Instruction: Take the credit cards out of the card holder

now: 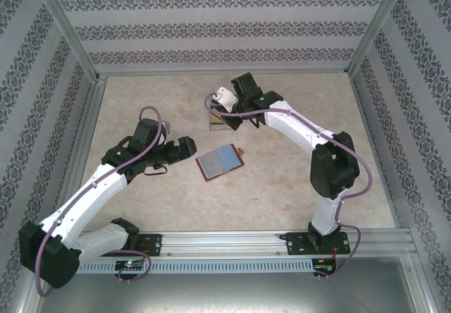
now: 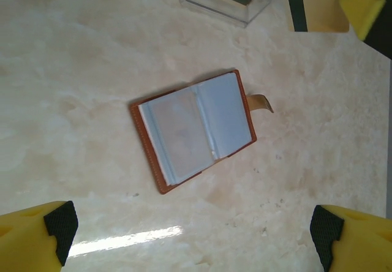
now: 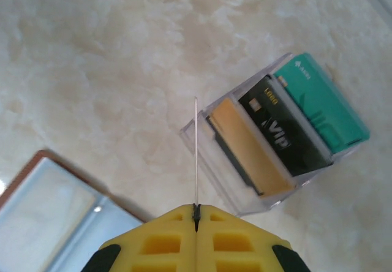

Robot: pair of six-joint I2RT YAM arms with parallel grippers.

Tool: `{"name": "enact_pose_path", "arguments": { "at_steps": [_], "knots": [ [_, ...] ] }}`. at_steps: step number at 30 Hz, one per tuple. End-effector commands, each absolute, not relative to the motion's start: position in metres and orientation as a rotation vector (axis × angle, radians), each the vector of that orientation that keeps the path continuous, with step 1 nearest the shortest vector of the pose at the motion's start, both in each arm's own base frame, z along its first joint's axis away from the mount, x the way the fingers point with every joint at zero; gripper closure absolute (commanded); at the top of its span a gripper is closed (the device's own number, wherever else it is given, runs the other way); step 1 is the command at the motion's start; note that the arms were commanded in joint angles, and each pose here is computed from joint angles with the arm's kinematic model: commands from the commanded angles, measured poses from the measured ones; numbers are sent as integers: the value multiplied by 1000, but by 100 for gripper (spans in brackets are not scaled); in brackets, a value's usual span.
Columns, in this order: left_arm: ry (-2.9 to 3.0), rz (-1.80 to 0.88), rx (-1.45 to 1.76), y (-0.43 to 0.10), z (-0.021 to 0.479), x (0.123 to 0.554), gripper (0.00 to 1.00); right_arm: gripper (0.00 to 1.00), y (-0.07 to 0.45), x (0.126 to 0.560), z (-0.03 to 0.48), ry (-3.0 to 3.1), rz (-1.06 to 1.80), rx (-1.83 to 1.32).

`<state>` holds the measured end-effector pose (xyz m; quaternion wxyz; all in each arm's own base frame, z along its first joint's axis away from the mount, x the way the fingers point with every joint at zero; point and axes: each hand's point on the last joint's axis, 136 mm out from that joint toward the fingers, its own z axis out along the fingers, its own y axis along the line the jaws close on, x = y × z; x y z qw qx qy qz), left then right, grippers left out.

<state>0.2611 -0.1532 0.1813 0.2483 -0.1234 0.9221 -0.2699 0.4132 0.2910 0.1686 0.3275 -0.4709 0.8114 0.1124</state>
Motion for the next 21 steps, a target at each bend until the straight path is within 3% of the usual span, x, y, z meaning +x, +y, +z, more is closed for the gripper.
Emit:
{"name": "enact_pose_path", "arguments": {
  "at_steps": [1, 8, 21],
  "knots": [
    [2558, -635, -416, -130, 169, 242, 1, 100, 290, 429, 174, 2010, 131, -1398],
    [2534, -619, -474, -116, 172, 227, 1, 100, 298, 439, 147, 1878, -62, -1640],
    [2539, -599, -523, -109, 168, 220, 1, 100, 297, 445, 105, 1852, -128, -1767]
  ]
}}
